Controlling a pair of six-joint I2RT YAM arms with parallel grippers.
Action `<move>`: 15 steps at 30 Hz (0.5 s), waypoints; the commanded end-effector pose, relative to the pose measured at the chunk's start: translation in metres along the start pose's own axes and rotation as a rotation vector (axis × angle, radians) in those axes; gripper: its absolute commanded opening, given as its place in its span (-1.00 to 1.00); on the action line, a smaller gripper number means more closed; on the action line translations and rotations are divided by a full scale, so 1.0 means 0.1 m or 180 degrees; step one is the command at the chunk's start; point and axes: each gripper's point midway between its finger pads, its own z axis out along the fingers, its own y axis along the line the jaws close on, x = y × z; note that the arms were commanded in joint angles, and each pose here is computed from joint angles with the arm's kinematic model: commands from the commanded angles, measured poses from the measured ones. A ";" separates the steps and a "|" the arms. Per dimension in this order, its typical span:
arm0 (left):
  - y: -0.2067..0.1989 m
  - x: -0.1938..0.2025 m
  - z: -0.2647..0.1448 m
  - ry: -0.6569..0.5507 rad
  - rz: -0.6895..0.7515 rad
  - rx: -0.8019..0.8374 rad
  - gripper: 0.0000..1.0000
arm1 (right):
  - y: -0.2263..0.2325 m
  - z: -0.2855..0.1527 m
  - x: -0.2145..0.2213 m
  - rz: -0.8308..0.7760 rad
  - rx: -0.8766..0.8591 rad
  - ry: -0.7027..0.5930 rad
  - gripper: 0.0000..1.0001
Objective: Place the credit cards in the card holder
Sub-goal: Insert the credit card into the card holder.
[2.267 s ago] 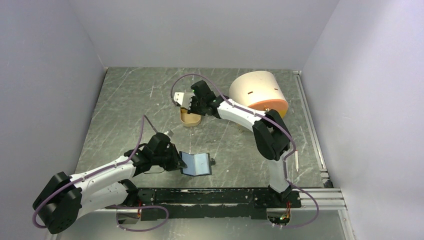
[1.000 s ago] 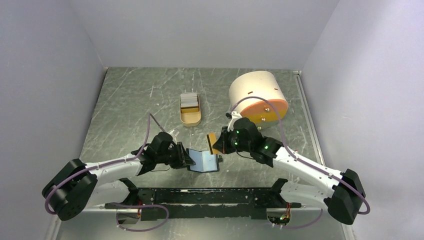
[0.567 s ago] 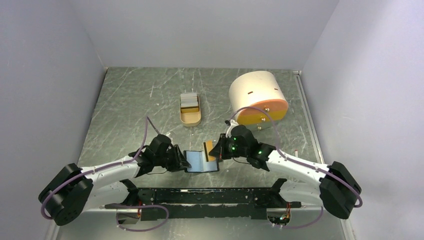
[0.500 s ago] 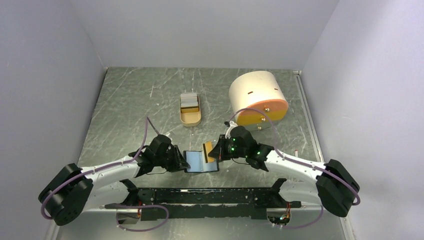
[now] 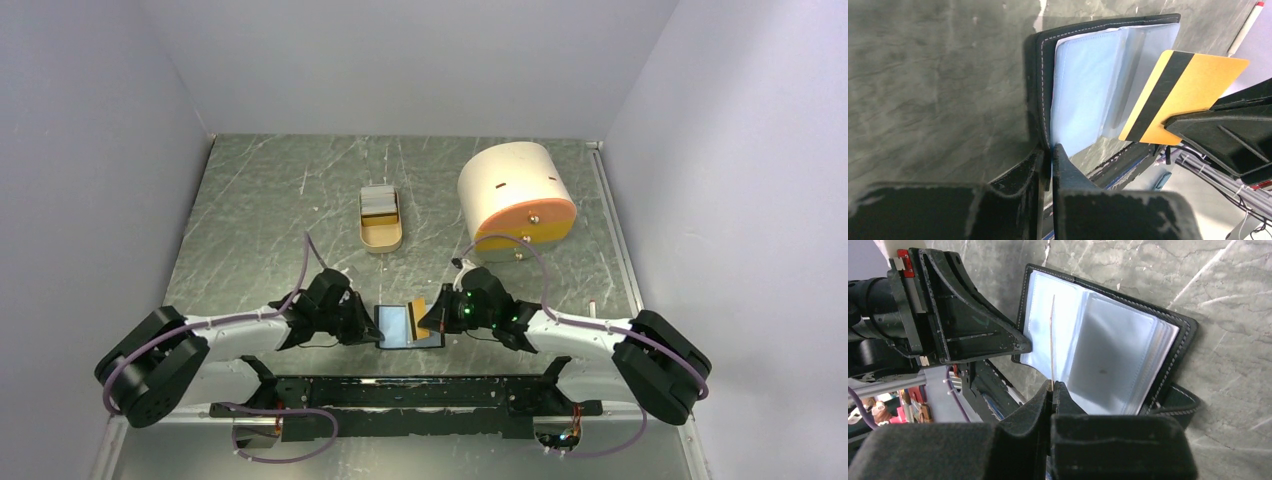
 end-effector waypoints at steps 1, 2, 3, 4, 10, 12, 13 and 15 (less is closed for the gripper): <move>-0.17 0.05 0.06 0.0146 0.0096 0.0159 -0.76 | 0.04 0.01 -0.02 0.0059 -0.0067 -0.0074 -0.95; -0.18 0.05 0.07 0.0152 0.0111 0.0128 -0.75 | 0.02 0.01 -0.03 0.0071 -0.0052 -0.0098 -0.94; -0.17 0.04 0.08 0.0153 0.0116 0.0089 -0.75 | -0.01 0.02 -0.02 0.0086 -0.0019 -0.0101 -0.94; -0.16 0.04 0.09 0.0156 0.0109 0.0058 -0.74 | -0.04 0.02 0.00 0.0107 0.0026 -0.0087 -0.93; -0.10 0.11 0.07 0.0170 -0.0016 0.0054 -0.72 | -0.19 0.02 0.06 0.0295 0.0156 -0.0117 -0.93; -0.11 0.12 0.07 0.0152 -0.0027 0.0061 -0.71 | -0.23 0.02 0.08 0.0328 0.0201 -0.0123 -0.92; -0.11 0.12 0.07 0.0147 -0.0020 0.0056 -0.72 | -0.25 0.02 0.08 0.0349 0.0228 -0.0128 -0.92; -0.11 0.12 0.07 0.0143 -0.0017 0.0028 -0.70 | -0.27 0.02 0.09 0.0413 0.0254 -0.0142 -0.92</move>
